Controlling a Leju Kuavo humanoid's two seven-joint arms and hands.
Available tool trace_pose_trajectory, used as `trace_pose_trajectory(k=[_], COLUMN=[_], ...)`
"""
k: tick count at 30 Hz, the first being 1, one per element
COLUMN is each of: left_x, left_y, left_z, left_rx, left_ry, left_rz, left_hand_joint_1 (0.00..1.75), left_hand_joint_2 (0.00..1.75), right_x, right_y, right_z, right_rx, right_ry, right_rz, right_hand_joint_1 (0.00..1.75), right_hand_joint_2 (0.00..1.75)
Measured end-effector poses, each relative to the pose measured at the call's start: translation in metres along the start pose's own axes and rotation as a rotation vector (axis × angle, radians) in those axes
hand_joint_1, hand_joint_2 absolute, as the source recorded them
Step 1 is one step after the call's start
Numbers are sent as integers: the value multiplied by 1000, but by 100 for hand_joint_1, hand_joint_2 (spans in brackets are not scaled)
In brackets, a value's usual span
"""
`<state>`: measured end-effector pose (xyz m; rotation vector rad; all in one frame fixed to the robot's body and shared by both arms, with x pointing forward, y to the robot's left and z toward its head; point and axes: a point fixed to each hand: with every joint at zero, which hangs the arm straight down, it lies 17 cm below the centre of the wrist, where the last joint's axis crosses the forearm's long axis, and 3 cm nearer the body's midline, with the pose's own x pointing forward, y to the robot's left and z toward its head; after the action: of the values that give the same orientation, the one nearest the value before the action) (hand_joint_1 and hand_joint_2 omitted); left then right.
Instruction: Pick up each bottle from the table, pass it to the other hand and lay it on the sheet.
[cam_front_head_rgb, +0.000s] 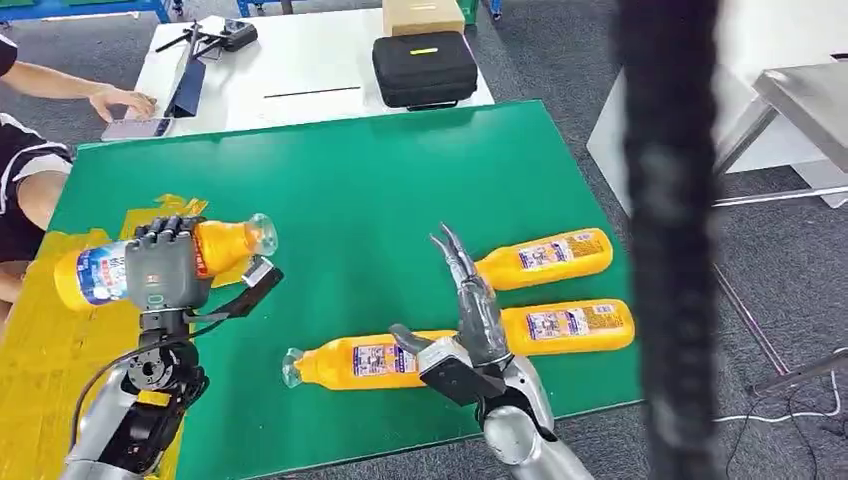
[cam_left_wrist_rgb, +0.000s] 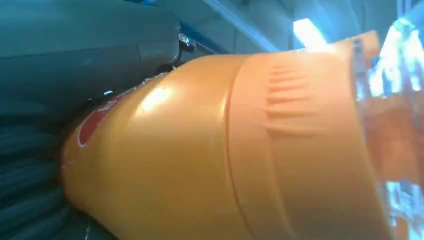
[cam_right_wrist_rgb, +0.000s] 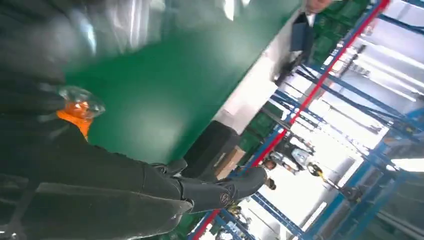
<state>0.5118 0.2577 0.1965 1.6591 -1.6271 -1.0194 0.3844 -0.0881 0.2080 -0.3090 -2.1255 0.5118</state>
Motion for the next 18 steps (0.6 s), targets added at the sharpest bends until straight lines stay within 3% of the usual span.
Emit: trace_pose_trajectory(k=[5, 14, 15, 16, 18], left_x=[-6, -19, -19, -20, -18], left_y=[-34, -53, -53, -54, -56], left_z=[9, 21, 21, 22, 24], left_rx=[-104, -164, -165, -167, -172], left_ry=[2, 80, 76, 75, 66], left_rz=[-5, -3, 0, 1, 7], left_hand_joint_1=[175, 175, 49, 9, 0], left_hand_joint_2=[175, 175, 175, 175, 175], right_x=[-5, -13, -14, -15, -17], right_y=[16, 39, 41, 42, 48], right_z=[4, 11, 12, 12, 14], right_rx=[60, 135, 143, 147, 167], right_ry=[25, 60, 65, 68, 74], right_rz=[37, 42, 45, 47, 63], right_hand_joint_1=[0, 0, 0, 0, 0], right_hand_joint_2=[175, 175, 175, 175, 175])
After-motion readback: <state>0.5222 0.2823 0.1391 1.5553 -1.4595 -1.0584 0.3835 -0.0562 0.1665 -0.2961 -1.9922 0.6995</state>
